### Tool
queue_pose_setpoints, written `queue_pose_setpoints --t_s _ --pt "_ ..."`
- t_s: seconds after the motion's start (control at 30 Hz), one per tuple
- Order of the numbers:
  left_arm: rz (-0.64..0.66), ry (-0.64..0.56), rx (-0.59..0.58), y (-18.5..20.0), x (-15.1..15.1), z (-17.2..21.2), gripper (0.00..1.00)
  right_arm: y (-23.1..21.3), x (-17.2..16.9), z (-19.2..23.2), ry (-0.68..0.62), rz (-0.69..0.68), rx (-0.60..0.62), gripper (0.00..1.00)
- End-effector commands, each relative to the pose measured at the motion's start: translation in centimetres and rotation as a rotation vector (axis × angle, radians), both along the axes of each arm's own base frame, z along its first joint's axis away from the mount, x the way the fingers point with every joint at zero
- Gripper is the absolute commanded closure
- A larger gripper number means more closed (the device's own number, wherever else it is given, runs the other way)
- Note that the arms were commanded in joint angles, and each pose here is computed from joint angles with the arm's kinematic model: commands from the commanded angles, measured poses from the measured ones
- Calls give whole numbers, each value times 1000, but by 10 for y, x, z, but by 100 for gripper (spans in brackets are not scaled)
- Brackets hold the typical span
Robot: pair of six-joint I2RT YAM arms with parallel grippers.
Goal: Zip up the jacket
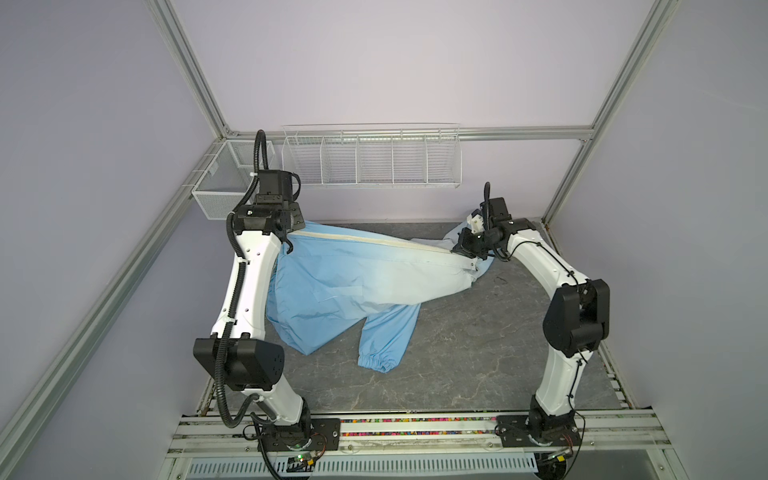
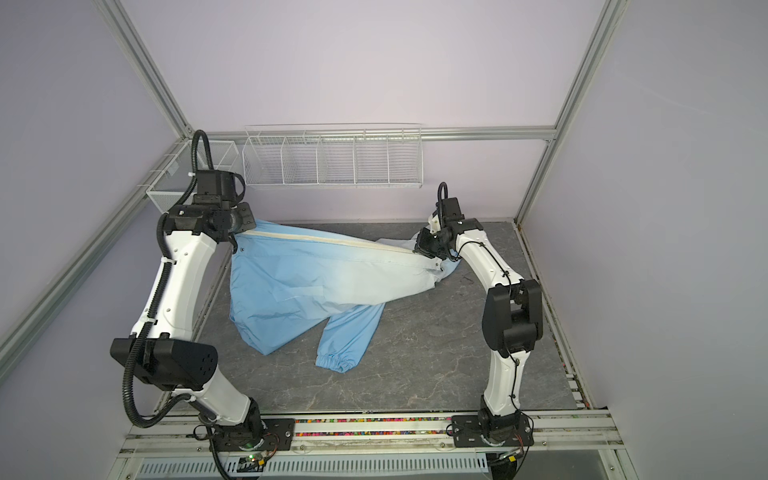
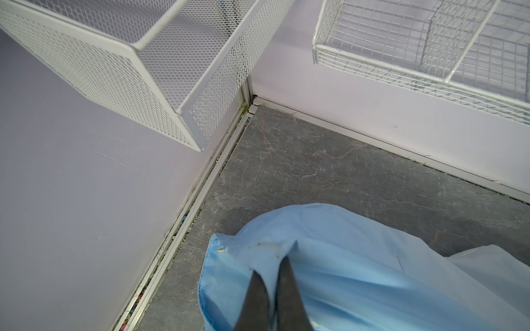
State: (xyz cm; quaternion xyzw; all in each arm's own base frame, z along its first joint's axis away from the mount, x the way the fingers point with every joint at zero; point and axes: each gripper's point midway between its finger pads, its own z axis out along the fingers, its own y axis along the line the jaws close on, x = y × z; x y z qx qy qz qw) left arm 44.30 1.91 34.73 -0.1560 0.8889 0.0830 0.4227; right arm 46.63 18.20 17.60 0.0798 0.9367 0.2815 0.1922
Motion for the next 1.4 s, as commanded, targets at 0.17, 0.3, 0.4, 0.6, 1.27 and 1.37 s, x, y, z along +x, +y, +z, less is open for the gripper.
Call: queue_pose_setpoints --t_s 0.17,0.3,0.4,0.6,1.27,1.37 --pt "80 -71 22 21 -10 25 100 -27 -6 1 5 -44 -77 93" --pt "82 -76 22 22 -13 26 100 -28 -5 2 1 -43 -83 93" --pt "86 -81 22 24 -12 27 100 -44 0 3 -1 -72 -94 93" --pt "87 -87 20 26 -11 30 100 -55 1 -2 20 -90 -114 93" --pt "86 -95 13 25 -6 32 100 -113 15 -9 37 -203 -116 92" --pt "87 -97 15 25 -6 33 100 -120 16 -9 39 -214 -120 93"
